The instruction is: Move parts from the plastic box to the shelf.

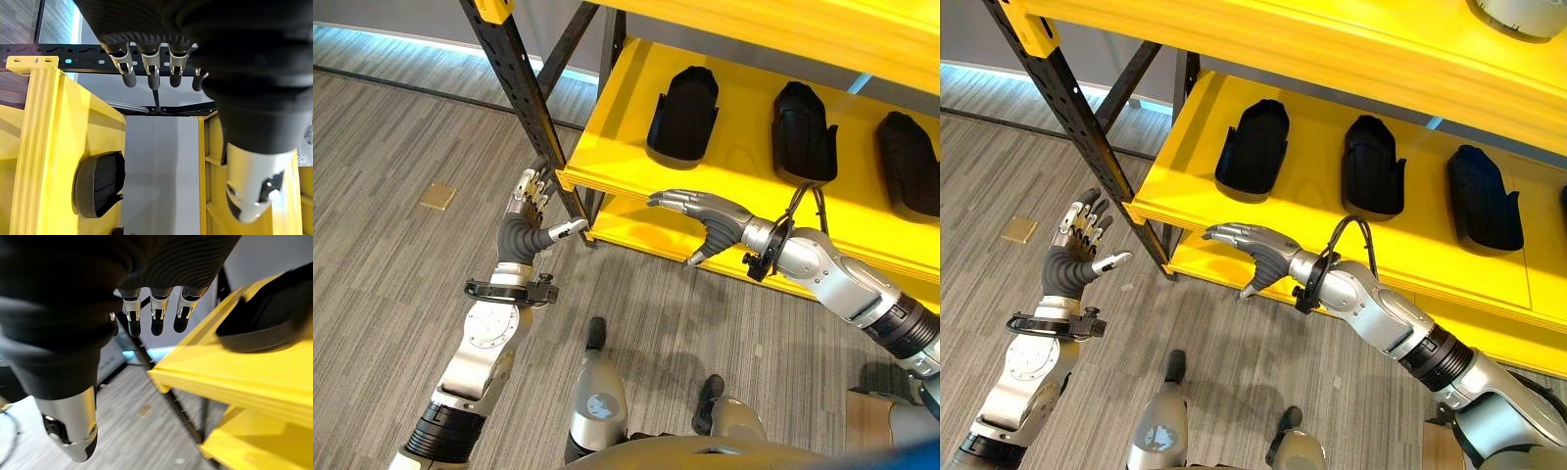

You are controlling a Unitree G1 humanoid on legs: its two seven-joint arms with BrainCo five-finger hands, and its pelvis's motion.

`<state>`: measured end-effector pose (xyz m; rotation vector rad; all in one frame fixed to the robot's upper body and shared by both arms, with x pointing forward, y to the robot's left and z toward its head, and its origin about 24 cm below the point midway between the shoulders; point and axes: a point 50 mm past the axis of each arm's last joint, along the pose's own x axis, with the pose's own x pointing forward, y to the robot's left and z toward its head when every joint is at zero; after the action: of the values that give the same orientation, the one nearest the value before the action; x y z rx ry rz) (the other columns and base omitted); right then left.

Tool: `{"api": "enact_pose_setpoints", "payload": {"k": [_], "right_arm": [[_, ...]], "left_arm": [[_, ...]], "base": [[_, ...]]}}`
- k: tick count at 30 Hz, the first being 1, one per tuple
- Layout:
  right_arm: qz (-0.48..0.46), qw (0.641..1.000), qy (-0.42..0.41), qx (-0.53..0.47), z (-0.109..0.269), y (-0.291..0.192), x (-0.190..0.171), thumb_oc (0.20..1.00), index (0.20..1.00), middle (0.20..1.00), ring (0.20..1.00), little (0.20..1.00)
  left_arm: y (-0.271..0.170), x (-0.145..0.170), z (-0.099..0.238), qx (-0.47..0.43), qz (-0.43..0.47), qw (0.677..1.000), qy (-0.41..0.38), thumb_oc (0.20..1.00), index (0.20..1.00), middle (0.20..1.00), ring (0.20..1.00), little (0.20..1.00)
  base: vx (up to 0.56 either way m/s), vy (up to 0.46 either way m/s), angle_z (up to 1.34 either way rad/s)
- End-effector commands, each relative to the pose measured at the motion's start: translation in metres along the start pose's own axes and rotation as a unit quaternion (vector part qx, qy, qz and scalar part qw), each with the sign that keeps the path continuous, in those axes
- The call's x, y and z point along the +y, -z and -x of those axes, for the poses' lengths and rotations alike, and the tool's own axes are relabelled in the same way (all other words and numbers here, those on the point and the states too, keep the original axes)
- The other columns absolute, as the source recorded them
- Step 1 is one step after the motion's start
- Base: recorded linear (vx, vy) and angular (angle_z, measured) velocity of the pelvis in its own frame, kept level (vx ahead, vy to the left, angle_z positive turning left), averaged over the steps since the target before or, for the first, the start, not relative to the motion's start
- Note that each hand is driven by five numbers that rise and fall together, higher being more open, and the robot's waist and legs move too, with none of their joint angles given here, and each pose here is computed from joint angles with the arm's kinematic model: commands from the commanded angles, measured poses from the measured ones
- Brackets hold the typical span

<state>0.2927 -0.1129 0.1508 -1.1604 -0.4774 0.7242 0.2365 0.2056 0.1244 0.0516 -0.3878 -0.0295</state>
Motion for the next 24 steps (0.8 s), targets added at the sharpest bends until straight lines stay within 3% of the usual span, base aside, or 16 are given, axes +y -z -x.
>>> {"api": "enact_pose_setpoints", "payload": {"k": [1, 13, 24], "right_arm": [[0.055, 0.995, 0.072, -0.038, -0.005, -0.015, -0.041, 1.0, 1.0, 1.0, 1.0, 1.0], [0.067, 0.994, 0.082, -0.002, -0.011, 0.002, -0.055, 1.0, 1.0, 1.0, 1.0, 1.0], [0.082, 0.991, 0.097, -0.033, -0.029, -0.017, -0.072, 1.0, 1.0, 1.0, 1.0, 1.0]], "left_arm": [[-0.026, 0.0, -0.009, -0.084, 0.006, 0.996, 0.003, 1.0, 1.0, 1.0, 1.0, 1.0], [-0.024, -0.003, -0.012, -0.069, 0.012, 0.997, 0.01, 1.0, 1.0, 1.0, 1.0, 1.0], [-0.025, -0.012, -0.015, -0.069, 0.024, 0.997, 0.033, 1.0, 1.0, 1.0, 1.0, 1.0]], "base": [[0.0, 0.0, 0.0], [0.0, 0.0, 0.0], [0.0, -0.001, 0.0]]}}
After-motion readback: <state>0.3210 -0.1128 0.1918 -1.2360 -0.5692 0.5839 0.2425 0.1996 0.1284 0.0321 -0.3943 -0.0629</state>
